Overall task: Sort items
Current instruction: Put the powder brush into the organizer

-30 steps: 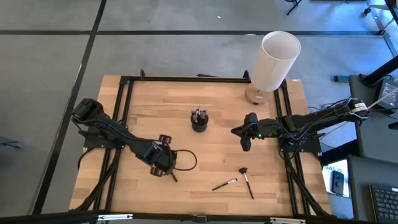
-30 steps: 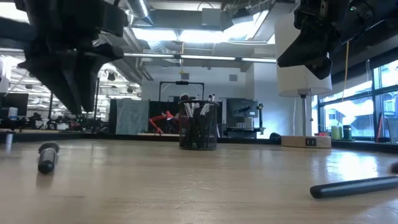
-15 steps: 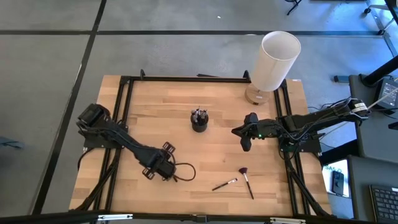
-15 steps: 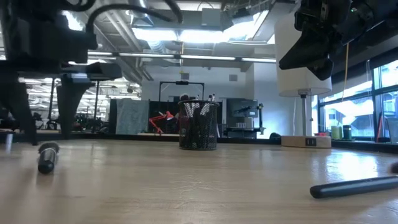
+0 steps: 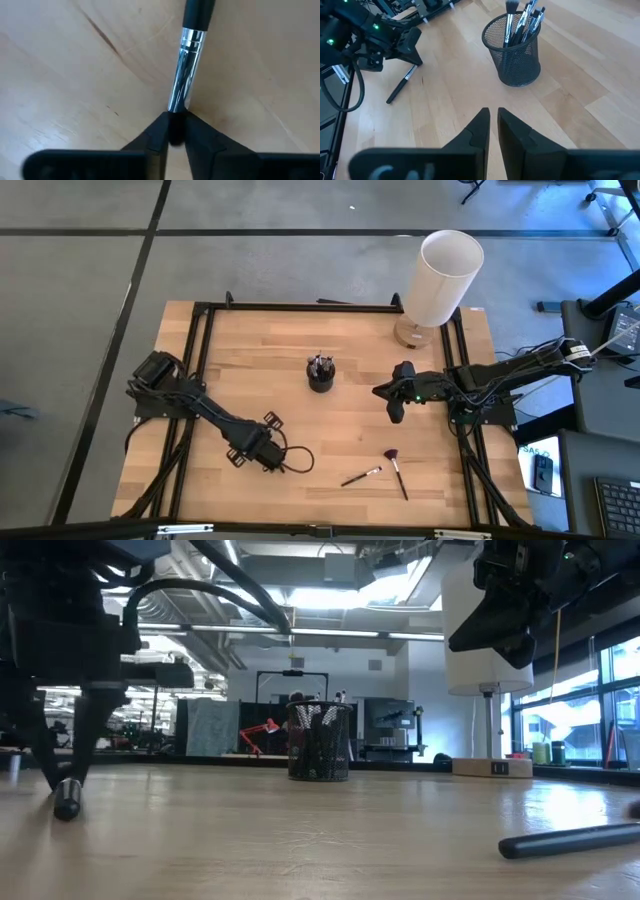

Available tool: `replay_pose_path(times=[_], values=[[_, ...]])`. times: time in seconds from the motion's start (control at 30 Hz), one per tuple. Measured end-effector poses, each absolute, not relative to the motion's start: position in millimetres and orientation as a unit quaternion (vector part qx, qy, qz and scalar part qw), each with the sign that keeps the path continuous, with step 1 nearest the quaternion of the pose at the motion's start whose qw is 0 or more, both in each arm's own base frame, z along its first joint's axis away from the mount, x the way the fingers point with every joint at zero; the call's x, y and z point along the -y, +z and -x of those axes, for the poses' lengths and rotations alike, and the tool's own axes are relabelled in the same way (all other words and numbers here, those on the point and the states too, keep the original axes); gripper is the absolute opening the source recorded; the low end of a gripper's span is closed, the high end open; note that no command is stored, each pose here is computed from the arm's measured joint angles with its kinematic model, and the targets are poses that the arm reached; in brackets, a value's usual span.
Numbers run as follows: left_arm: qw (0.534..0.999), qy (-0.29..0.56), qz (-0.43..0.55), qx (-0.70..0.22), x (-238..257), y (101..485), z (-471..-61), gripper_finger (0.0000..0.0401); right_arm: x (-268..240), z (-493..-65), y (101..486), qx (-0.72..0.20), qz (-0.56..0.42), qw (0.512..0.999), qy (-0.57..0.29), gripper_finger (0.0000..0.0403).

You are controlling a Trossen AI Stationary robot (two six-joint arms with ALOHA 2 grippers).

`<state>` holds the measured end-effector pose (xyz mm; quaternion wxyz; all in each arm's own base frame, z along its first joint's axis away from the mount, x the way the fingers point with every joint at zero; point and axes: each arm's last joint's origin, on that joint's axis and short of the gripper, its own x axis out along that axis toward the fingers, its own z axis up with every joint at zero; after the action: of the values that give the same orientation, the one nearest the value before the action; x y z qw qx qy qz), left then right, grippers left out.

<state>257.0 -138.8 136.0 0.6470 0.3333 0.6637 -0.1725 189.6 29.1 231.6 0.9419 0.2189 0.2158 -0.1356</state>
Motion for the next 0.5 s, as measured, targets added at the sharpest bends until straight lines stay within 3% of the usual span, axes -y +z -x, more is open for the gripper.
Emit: replay_pose_path(times=[0.1,0.27,0.4,0.5], values=[[0.633,-0.161,-0.356,-0.668,135,146,-262,0.0014,-29,-190,232,-0.215,-0.218,0.942,-0.137,0.0037],[0.590,-0.069,-0.522,-0.612,133,177,-278,0.0013,-29,-190,232,-0.214,-0.218,0.942,-0.139,0.0037],[0.477,0.062,-0.696,-0.534,125,203,-294,0.0014,-29,-190,232,-0.214,-0.219,0.942,-0.140,0.0037],[0.377,0.130,-0.755,-0.521,112,217,-307,0.0013,-29,-190,232,-0.214,-0.220,0.942,-0.140,0.0037]])
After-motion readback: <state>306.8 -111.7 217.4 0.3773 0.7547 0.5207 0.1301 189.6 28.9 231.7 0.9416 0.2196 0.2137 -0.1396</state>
